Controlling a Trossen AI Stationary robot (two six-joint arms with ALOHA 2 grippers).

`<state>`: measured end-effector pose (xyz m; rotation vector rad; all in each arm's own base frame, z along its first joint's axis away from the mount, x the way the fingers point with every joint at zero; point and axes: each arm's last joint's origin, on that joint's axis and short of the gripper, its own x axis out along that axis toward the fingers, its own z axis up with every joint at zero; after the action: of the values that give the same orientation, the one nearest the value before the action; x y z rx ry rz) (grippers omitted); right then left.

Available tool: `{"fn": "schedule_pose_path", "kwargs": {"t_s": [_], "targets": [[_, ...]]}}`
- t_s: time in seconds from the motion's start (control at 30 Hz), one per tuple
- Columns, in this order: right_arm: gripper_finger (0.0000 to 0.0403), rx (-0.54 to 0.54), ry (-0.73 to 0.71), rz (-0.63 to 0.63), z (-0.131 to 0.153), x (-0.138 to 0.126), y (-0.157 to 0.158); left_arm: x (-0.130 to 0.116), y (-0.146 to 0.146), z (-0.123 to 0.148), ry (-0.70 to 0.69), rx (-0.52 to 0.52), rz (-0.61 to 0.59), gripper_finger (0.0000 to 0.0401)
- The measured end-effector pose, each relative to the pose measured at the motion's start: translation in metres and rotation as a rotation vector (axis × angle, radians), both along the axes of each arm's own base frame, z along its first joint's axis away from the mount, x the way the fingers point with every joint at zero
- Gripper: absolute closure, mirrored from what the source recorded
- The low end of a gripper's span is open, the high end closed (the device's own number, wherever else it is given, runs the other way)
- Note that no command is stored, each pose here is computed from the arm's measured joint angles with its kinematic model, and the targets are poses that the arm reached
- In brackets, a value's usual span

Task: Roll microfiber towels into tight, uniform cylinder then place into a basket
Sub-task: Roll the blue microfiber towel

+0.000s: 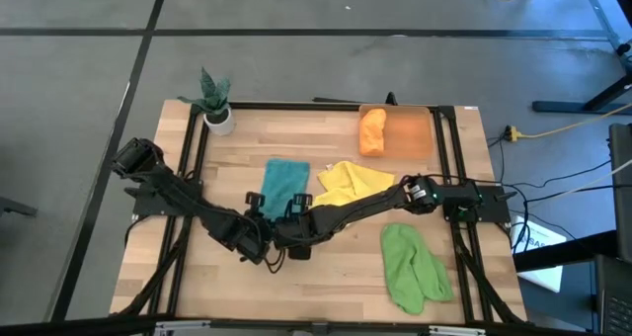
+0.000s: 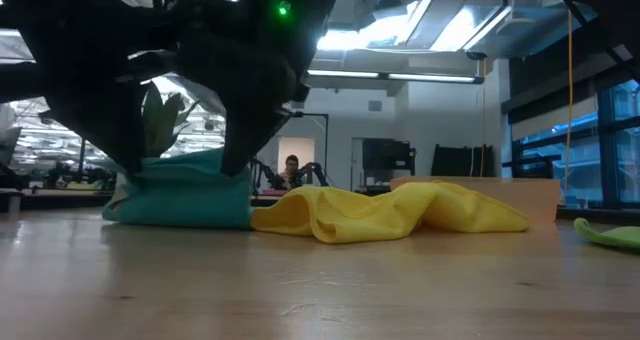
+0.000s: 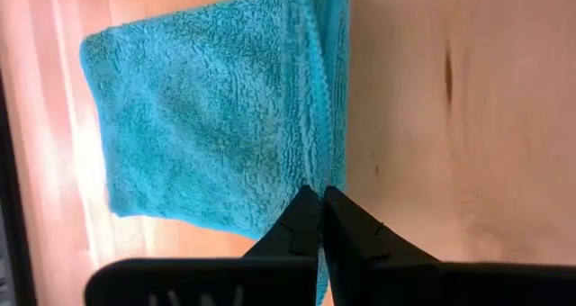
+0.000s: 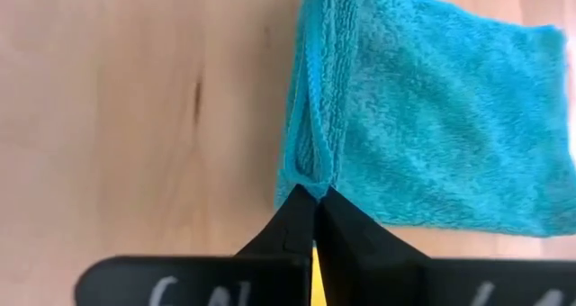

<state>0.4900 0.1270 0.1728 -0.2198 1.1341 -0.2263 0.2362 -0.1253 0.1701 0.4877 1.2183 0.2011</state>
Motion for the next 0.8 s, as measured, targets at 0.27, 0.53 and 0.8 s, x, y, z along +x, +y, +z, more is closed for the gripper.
{"fn": "schedule_pose_path", "kwargs": {"t_s": [0.27,0.53,0.8], "targets": [[0.0398,-0.082,0.05,0.064,-0.009,0.001,-0.017,-0.003,0.014,-0.011,0.041,0.063,-0.009,0.0401],[0.0398,-0.112,0.097,0.098,-0.014,0.003,-0.036,-0.005,0.026,-0.02,0.06,0.127,-0.018,0.0401],[0.0398,-0.04,0.128,0.131,-0.021,0.008,-0.054,-0.008,0.035,-0.035,0.079,0.139,-0.081,0.0401]]}}
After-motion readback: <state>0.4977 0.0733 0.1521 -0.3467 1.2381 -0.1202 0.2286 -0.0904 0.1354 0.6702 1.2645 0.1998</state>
